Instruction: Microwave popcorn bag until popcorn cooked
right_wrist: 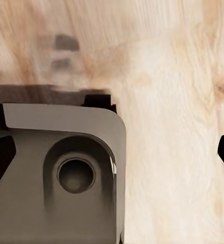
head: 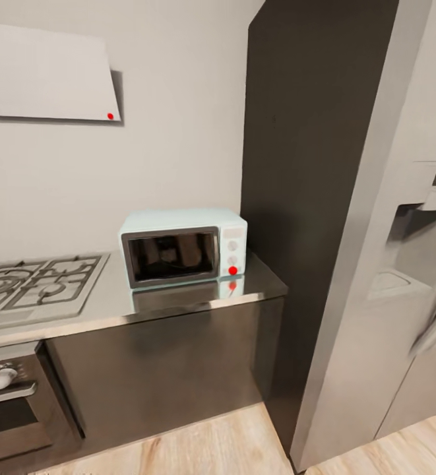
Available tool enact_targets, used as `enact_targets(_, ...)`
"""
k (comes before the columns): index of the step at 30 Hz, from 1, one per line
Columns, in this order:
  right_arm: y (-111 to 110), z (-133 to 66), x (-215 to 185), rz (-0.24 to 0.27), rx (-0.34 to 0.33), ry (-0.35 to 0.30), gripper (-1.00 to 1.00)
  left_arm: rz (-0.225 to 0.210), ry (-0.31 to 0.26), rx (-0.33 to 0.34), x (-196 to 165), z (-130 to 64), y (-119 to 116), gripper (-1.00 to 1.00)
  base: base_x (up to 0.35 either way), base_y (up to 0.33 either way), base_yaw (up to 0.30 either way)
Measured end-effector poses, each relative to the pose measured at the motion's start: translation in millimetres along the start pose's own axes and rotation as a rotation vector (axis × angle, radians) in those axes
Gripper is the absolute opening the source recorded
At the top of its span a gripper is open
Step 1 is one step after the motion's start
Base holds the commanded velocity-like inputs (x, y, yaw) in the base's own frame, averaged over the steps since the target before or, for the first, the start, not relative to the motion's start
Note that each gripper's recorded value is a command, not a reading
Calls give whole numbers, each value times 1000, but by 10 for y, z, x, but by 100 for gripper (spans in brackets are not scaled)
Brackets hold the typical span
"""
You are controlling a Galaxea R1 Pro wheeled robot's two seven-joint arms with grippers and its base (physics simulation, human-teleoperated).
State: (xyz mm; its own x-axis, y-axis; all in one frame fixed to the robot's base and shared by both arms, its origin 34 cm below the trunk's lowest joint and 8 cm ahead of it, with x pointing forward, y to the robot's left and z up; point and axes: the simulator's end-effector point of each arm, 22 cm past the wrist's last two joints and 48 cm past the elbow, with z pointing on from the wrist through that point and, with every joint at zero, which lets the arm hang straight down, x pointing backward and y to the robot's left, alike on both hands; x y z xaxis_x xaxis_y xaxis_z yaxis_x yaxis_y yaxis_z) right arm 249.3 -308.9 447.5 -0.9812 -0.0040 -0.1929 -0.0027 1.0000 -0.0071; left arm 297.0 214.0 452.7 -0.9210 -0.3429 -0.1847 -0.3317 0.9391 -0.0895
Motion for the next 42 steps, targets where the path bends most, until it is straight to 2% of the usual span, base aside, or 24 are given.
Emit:
enact_targets(33, 8, 5, 41, -3, -1, 10, 100, 0, 11, -3, 45, 10, 6, 100, 3, -3, 268)
enact_targets(42, 13, 6, 45, -3, -2, 11, 100, 3, 12, -3, 48, 10, 6, 100, 0, 0, 47)
